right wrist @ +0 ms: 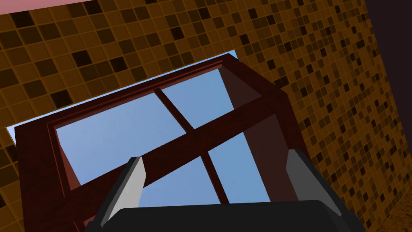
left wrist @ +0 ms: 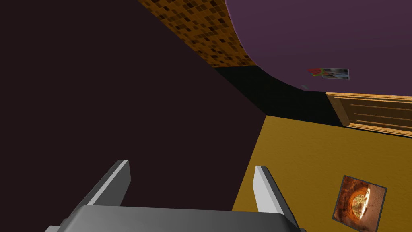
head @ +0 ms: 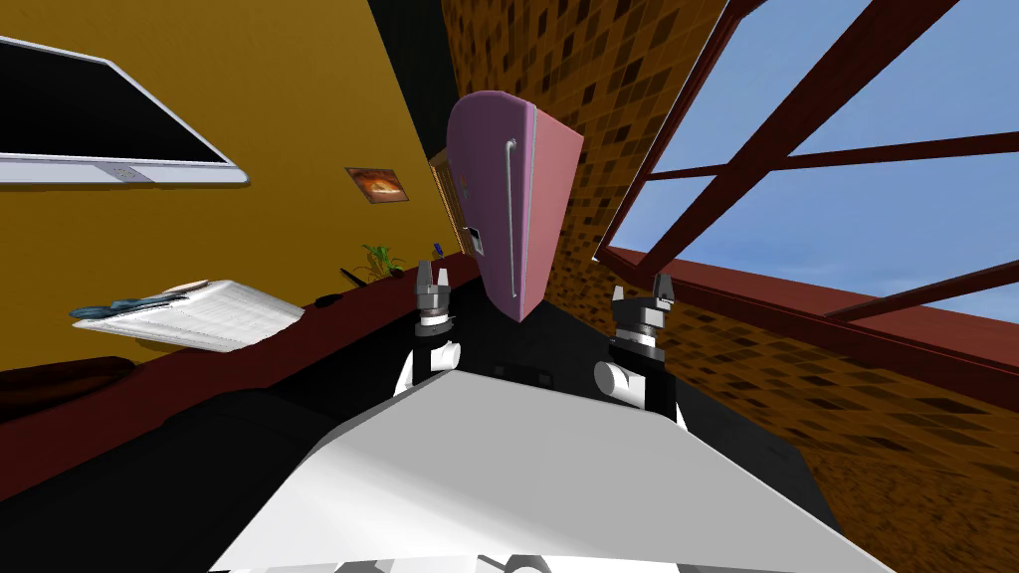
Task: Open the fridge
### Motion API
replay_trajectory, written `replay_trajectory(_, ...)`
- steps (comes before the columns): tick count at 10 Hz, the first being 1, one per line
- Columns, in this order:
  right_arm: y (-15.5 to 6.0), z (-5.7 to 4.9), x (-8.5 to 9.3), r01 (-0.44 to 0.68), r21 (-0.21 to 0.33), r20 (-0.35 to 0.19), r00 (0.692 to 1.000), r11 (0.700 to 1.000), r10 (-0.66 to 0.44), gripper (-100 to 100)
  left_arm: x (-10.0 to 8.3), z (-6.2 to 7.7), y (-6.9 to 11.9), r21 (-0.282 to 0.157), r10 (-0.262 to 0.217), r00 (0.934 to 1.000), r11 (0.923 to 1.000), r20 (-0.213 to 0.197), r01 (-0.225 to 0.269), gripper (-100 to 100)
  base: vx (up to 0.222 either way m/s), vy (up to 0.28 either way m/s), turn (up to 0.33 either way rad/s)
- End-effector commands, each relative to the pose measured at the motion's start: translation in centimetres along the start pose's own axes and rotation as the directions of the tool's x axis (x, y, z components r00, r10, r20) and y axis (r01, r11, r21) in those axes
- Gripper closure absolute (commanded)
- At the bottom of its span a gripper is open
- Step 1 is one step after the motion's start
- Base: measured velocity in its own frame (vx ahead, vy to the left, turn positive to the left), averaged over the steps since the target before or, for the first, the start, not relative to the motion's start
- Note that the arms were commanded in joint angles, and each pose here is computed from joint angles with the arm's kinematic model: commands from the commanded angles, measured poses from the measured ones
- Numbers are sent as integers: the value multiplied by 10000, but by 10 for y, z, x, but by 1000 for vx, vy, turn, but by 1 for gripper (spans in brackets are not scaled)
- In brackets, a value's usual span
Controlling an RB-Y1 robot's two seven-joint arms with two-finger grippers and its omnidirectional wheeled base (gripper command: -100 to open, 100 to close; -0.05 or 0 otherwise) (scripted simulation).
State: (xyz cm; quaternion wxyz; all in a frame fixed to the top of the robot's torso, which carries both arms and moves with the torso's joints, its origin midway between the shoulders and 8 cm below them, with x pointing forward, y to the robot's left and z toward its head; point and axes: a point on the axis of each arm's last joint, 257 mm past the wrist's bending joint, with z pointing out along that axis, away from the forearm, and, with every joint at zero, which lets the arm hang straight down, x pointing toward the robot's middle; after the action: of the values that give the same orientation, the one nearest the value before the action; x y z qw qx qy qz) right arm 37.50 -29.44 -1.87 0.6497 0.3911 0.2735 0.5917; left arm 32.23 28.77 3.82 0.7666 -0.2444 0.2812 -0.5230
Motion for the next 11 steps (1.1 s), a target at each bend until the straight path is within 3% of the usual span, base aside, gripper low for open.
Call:
replay_trajectory(1,0,0,0,0,0,0,10000,10000,0,0,0,0,0,0,0,10000,10000,0,0,0,0,0,0)
replay_trajectory(9,0,0,0,0,-5,-1,10000,10000,0,0,0,0,0,4,0,10000,10000,0,0,0,0,0,0)
replay_trajectory(10,0,0,0,0,-5,-1,10000,10000,0,0,4,1,1,-10,128,9991,9999,-392,-129,-100,18,-6,-13)
replay_trajectory(11,0,0,0,0,1,0,10000,10000,0,0,7,1,2,-40,222,9976,9997,-655,-225,-100,25,-14,-21)
